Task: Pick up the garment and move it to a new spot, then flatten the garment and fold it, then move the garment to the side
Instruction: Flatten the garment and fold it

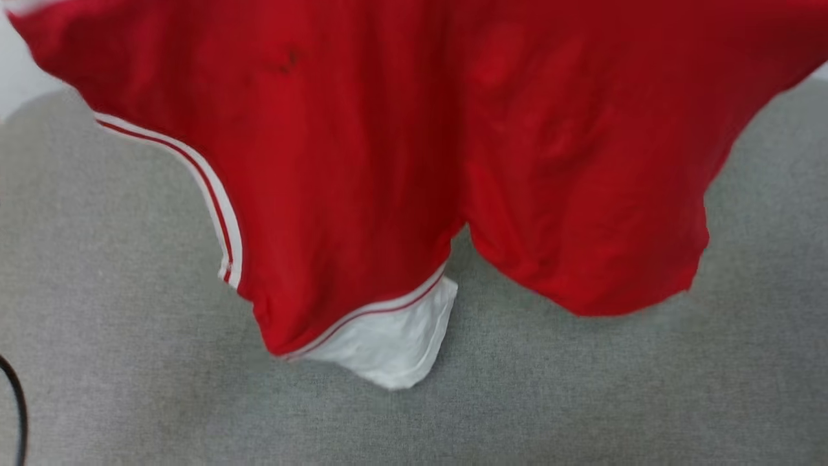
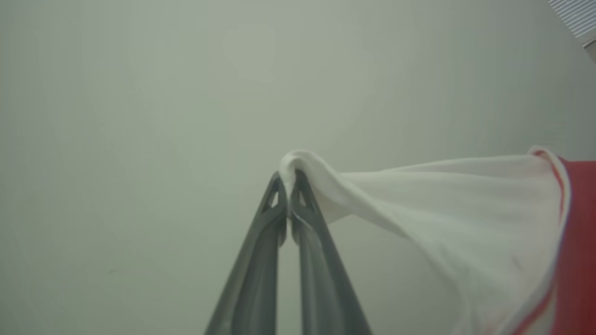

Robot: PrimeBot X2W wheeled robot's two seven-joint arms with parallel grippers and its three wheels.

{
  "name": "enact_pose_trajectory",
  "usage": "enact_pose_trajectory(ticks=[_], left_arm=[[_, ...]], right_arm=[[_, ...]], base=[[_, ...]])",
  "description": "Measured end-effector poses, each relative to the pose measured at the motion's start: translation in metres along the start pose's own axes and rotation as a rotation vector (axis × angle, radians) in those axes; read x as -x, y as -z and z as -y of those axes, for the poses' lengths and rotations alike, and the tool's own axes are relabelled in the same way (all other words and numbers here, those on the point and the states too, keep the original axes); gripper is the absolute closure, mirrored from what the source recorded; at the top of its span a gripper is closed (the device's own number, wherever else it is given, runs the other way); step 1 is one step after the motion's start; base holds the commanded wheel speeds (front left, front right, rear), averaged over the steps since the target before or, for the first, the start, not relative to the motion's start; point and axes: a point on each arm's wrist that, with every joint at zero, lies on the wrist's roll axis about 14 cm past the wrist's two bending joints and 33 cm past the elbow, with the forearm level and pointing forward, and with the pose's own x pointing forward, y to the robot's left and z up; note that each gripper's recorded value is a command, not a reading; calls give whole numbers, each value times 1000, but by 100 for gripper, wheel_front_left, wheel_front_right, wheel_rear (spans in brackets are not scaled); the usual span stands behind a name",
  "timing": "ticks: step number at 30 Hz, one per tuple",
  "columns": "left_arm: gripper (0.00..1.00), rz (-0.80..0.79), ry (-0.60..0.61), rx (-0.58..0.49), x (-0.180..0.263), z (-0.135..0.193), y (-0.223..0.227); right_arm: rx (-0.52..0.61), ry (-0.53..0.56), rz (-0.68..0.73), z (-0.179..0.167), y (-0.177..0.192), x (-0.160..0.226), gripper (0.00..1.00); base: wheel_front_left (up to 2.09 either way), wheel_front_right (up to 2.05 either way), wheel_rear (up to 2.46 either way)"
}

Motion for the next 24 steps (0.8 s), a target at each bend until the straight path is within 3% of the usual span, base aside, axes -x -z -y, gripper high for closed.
enact_pose_trajectory(ticks=[11,19,24], left_arm=[[100,-67,64,-85,-78,-9,97],[100,-94,19,-153,-123,-19,171],[100,-68,-18,-135,-144,-20,203]], right_arm=[[84,-3,31,7,32,-113,100],[157,19,39,13,72,-193,100],[141,53,39,18,97,-231,100]], base=[[0,0,0],[0,0,0],[0,0,0]])
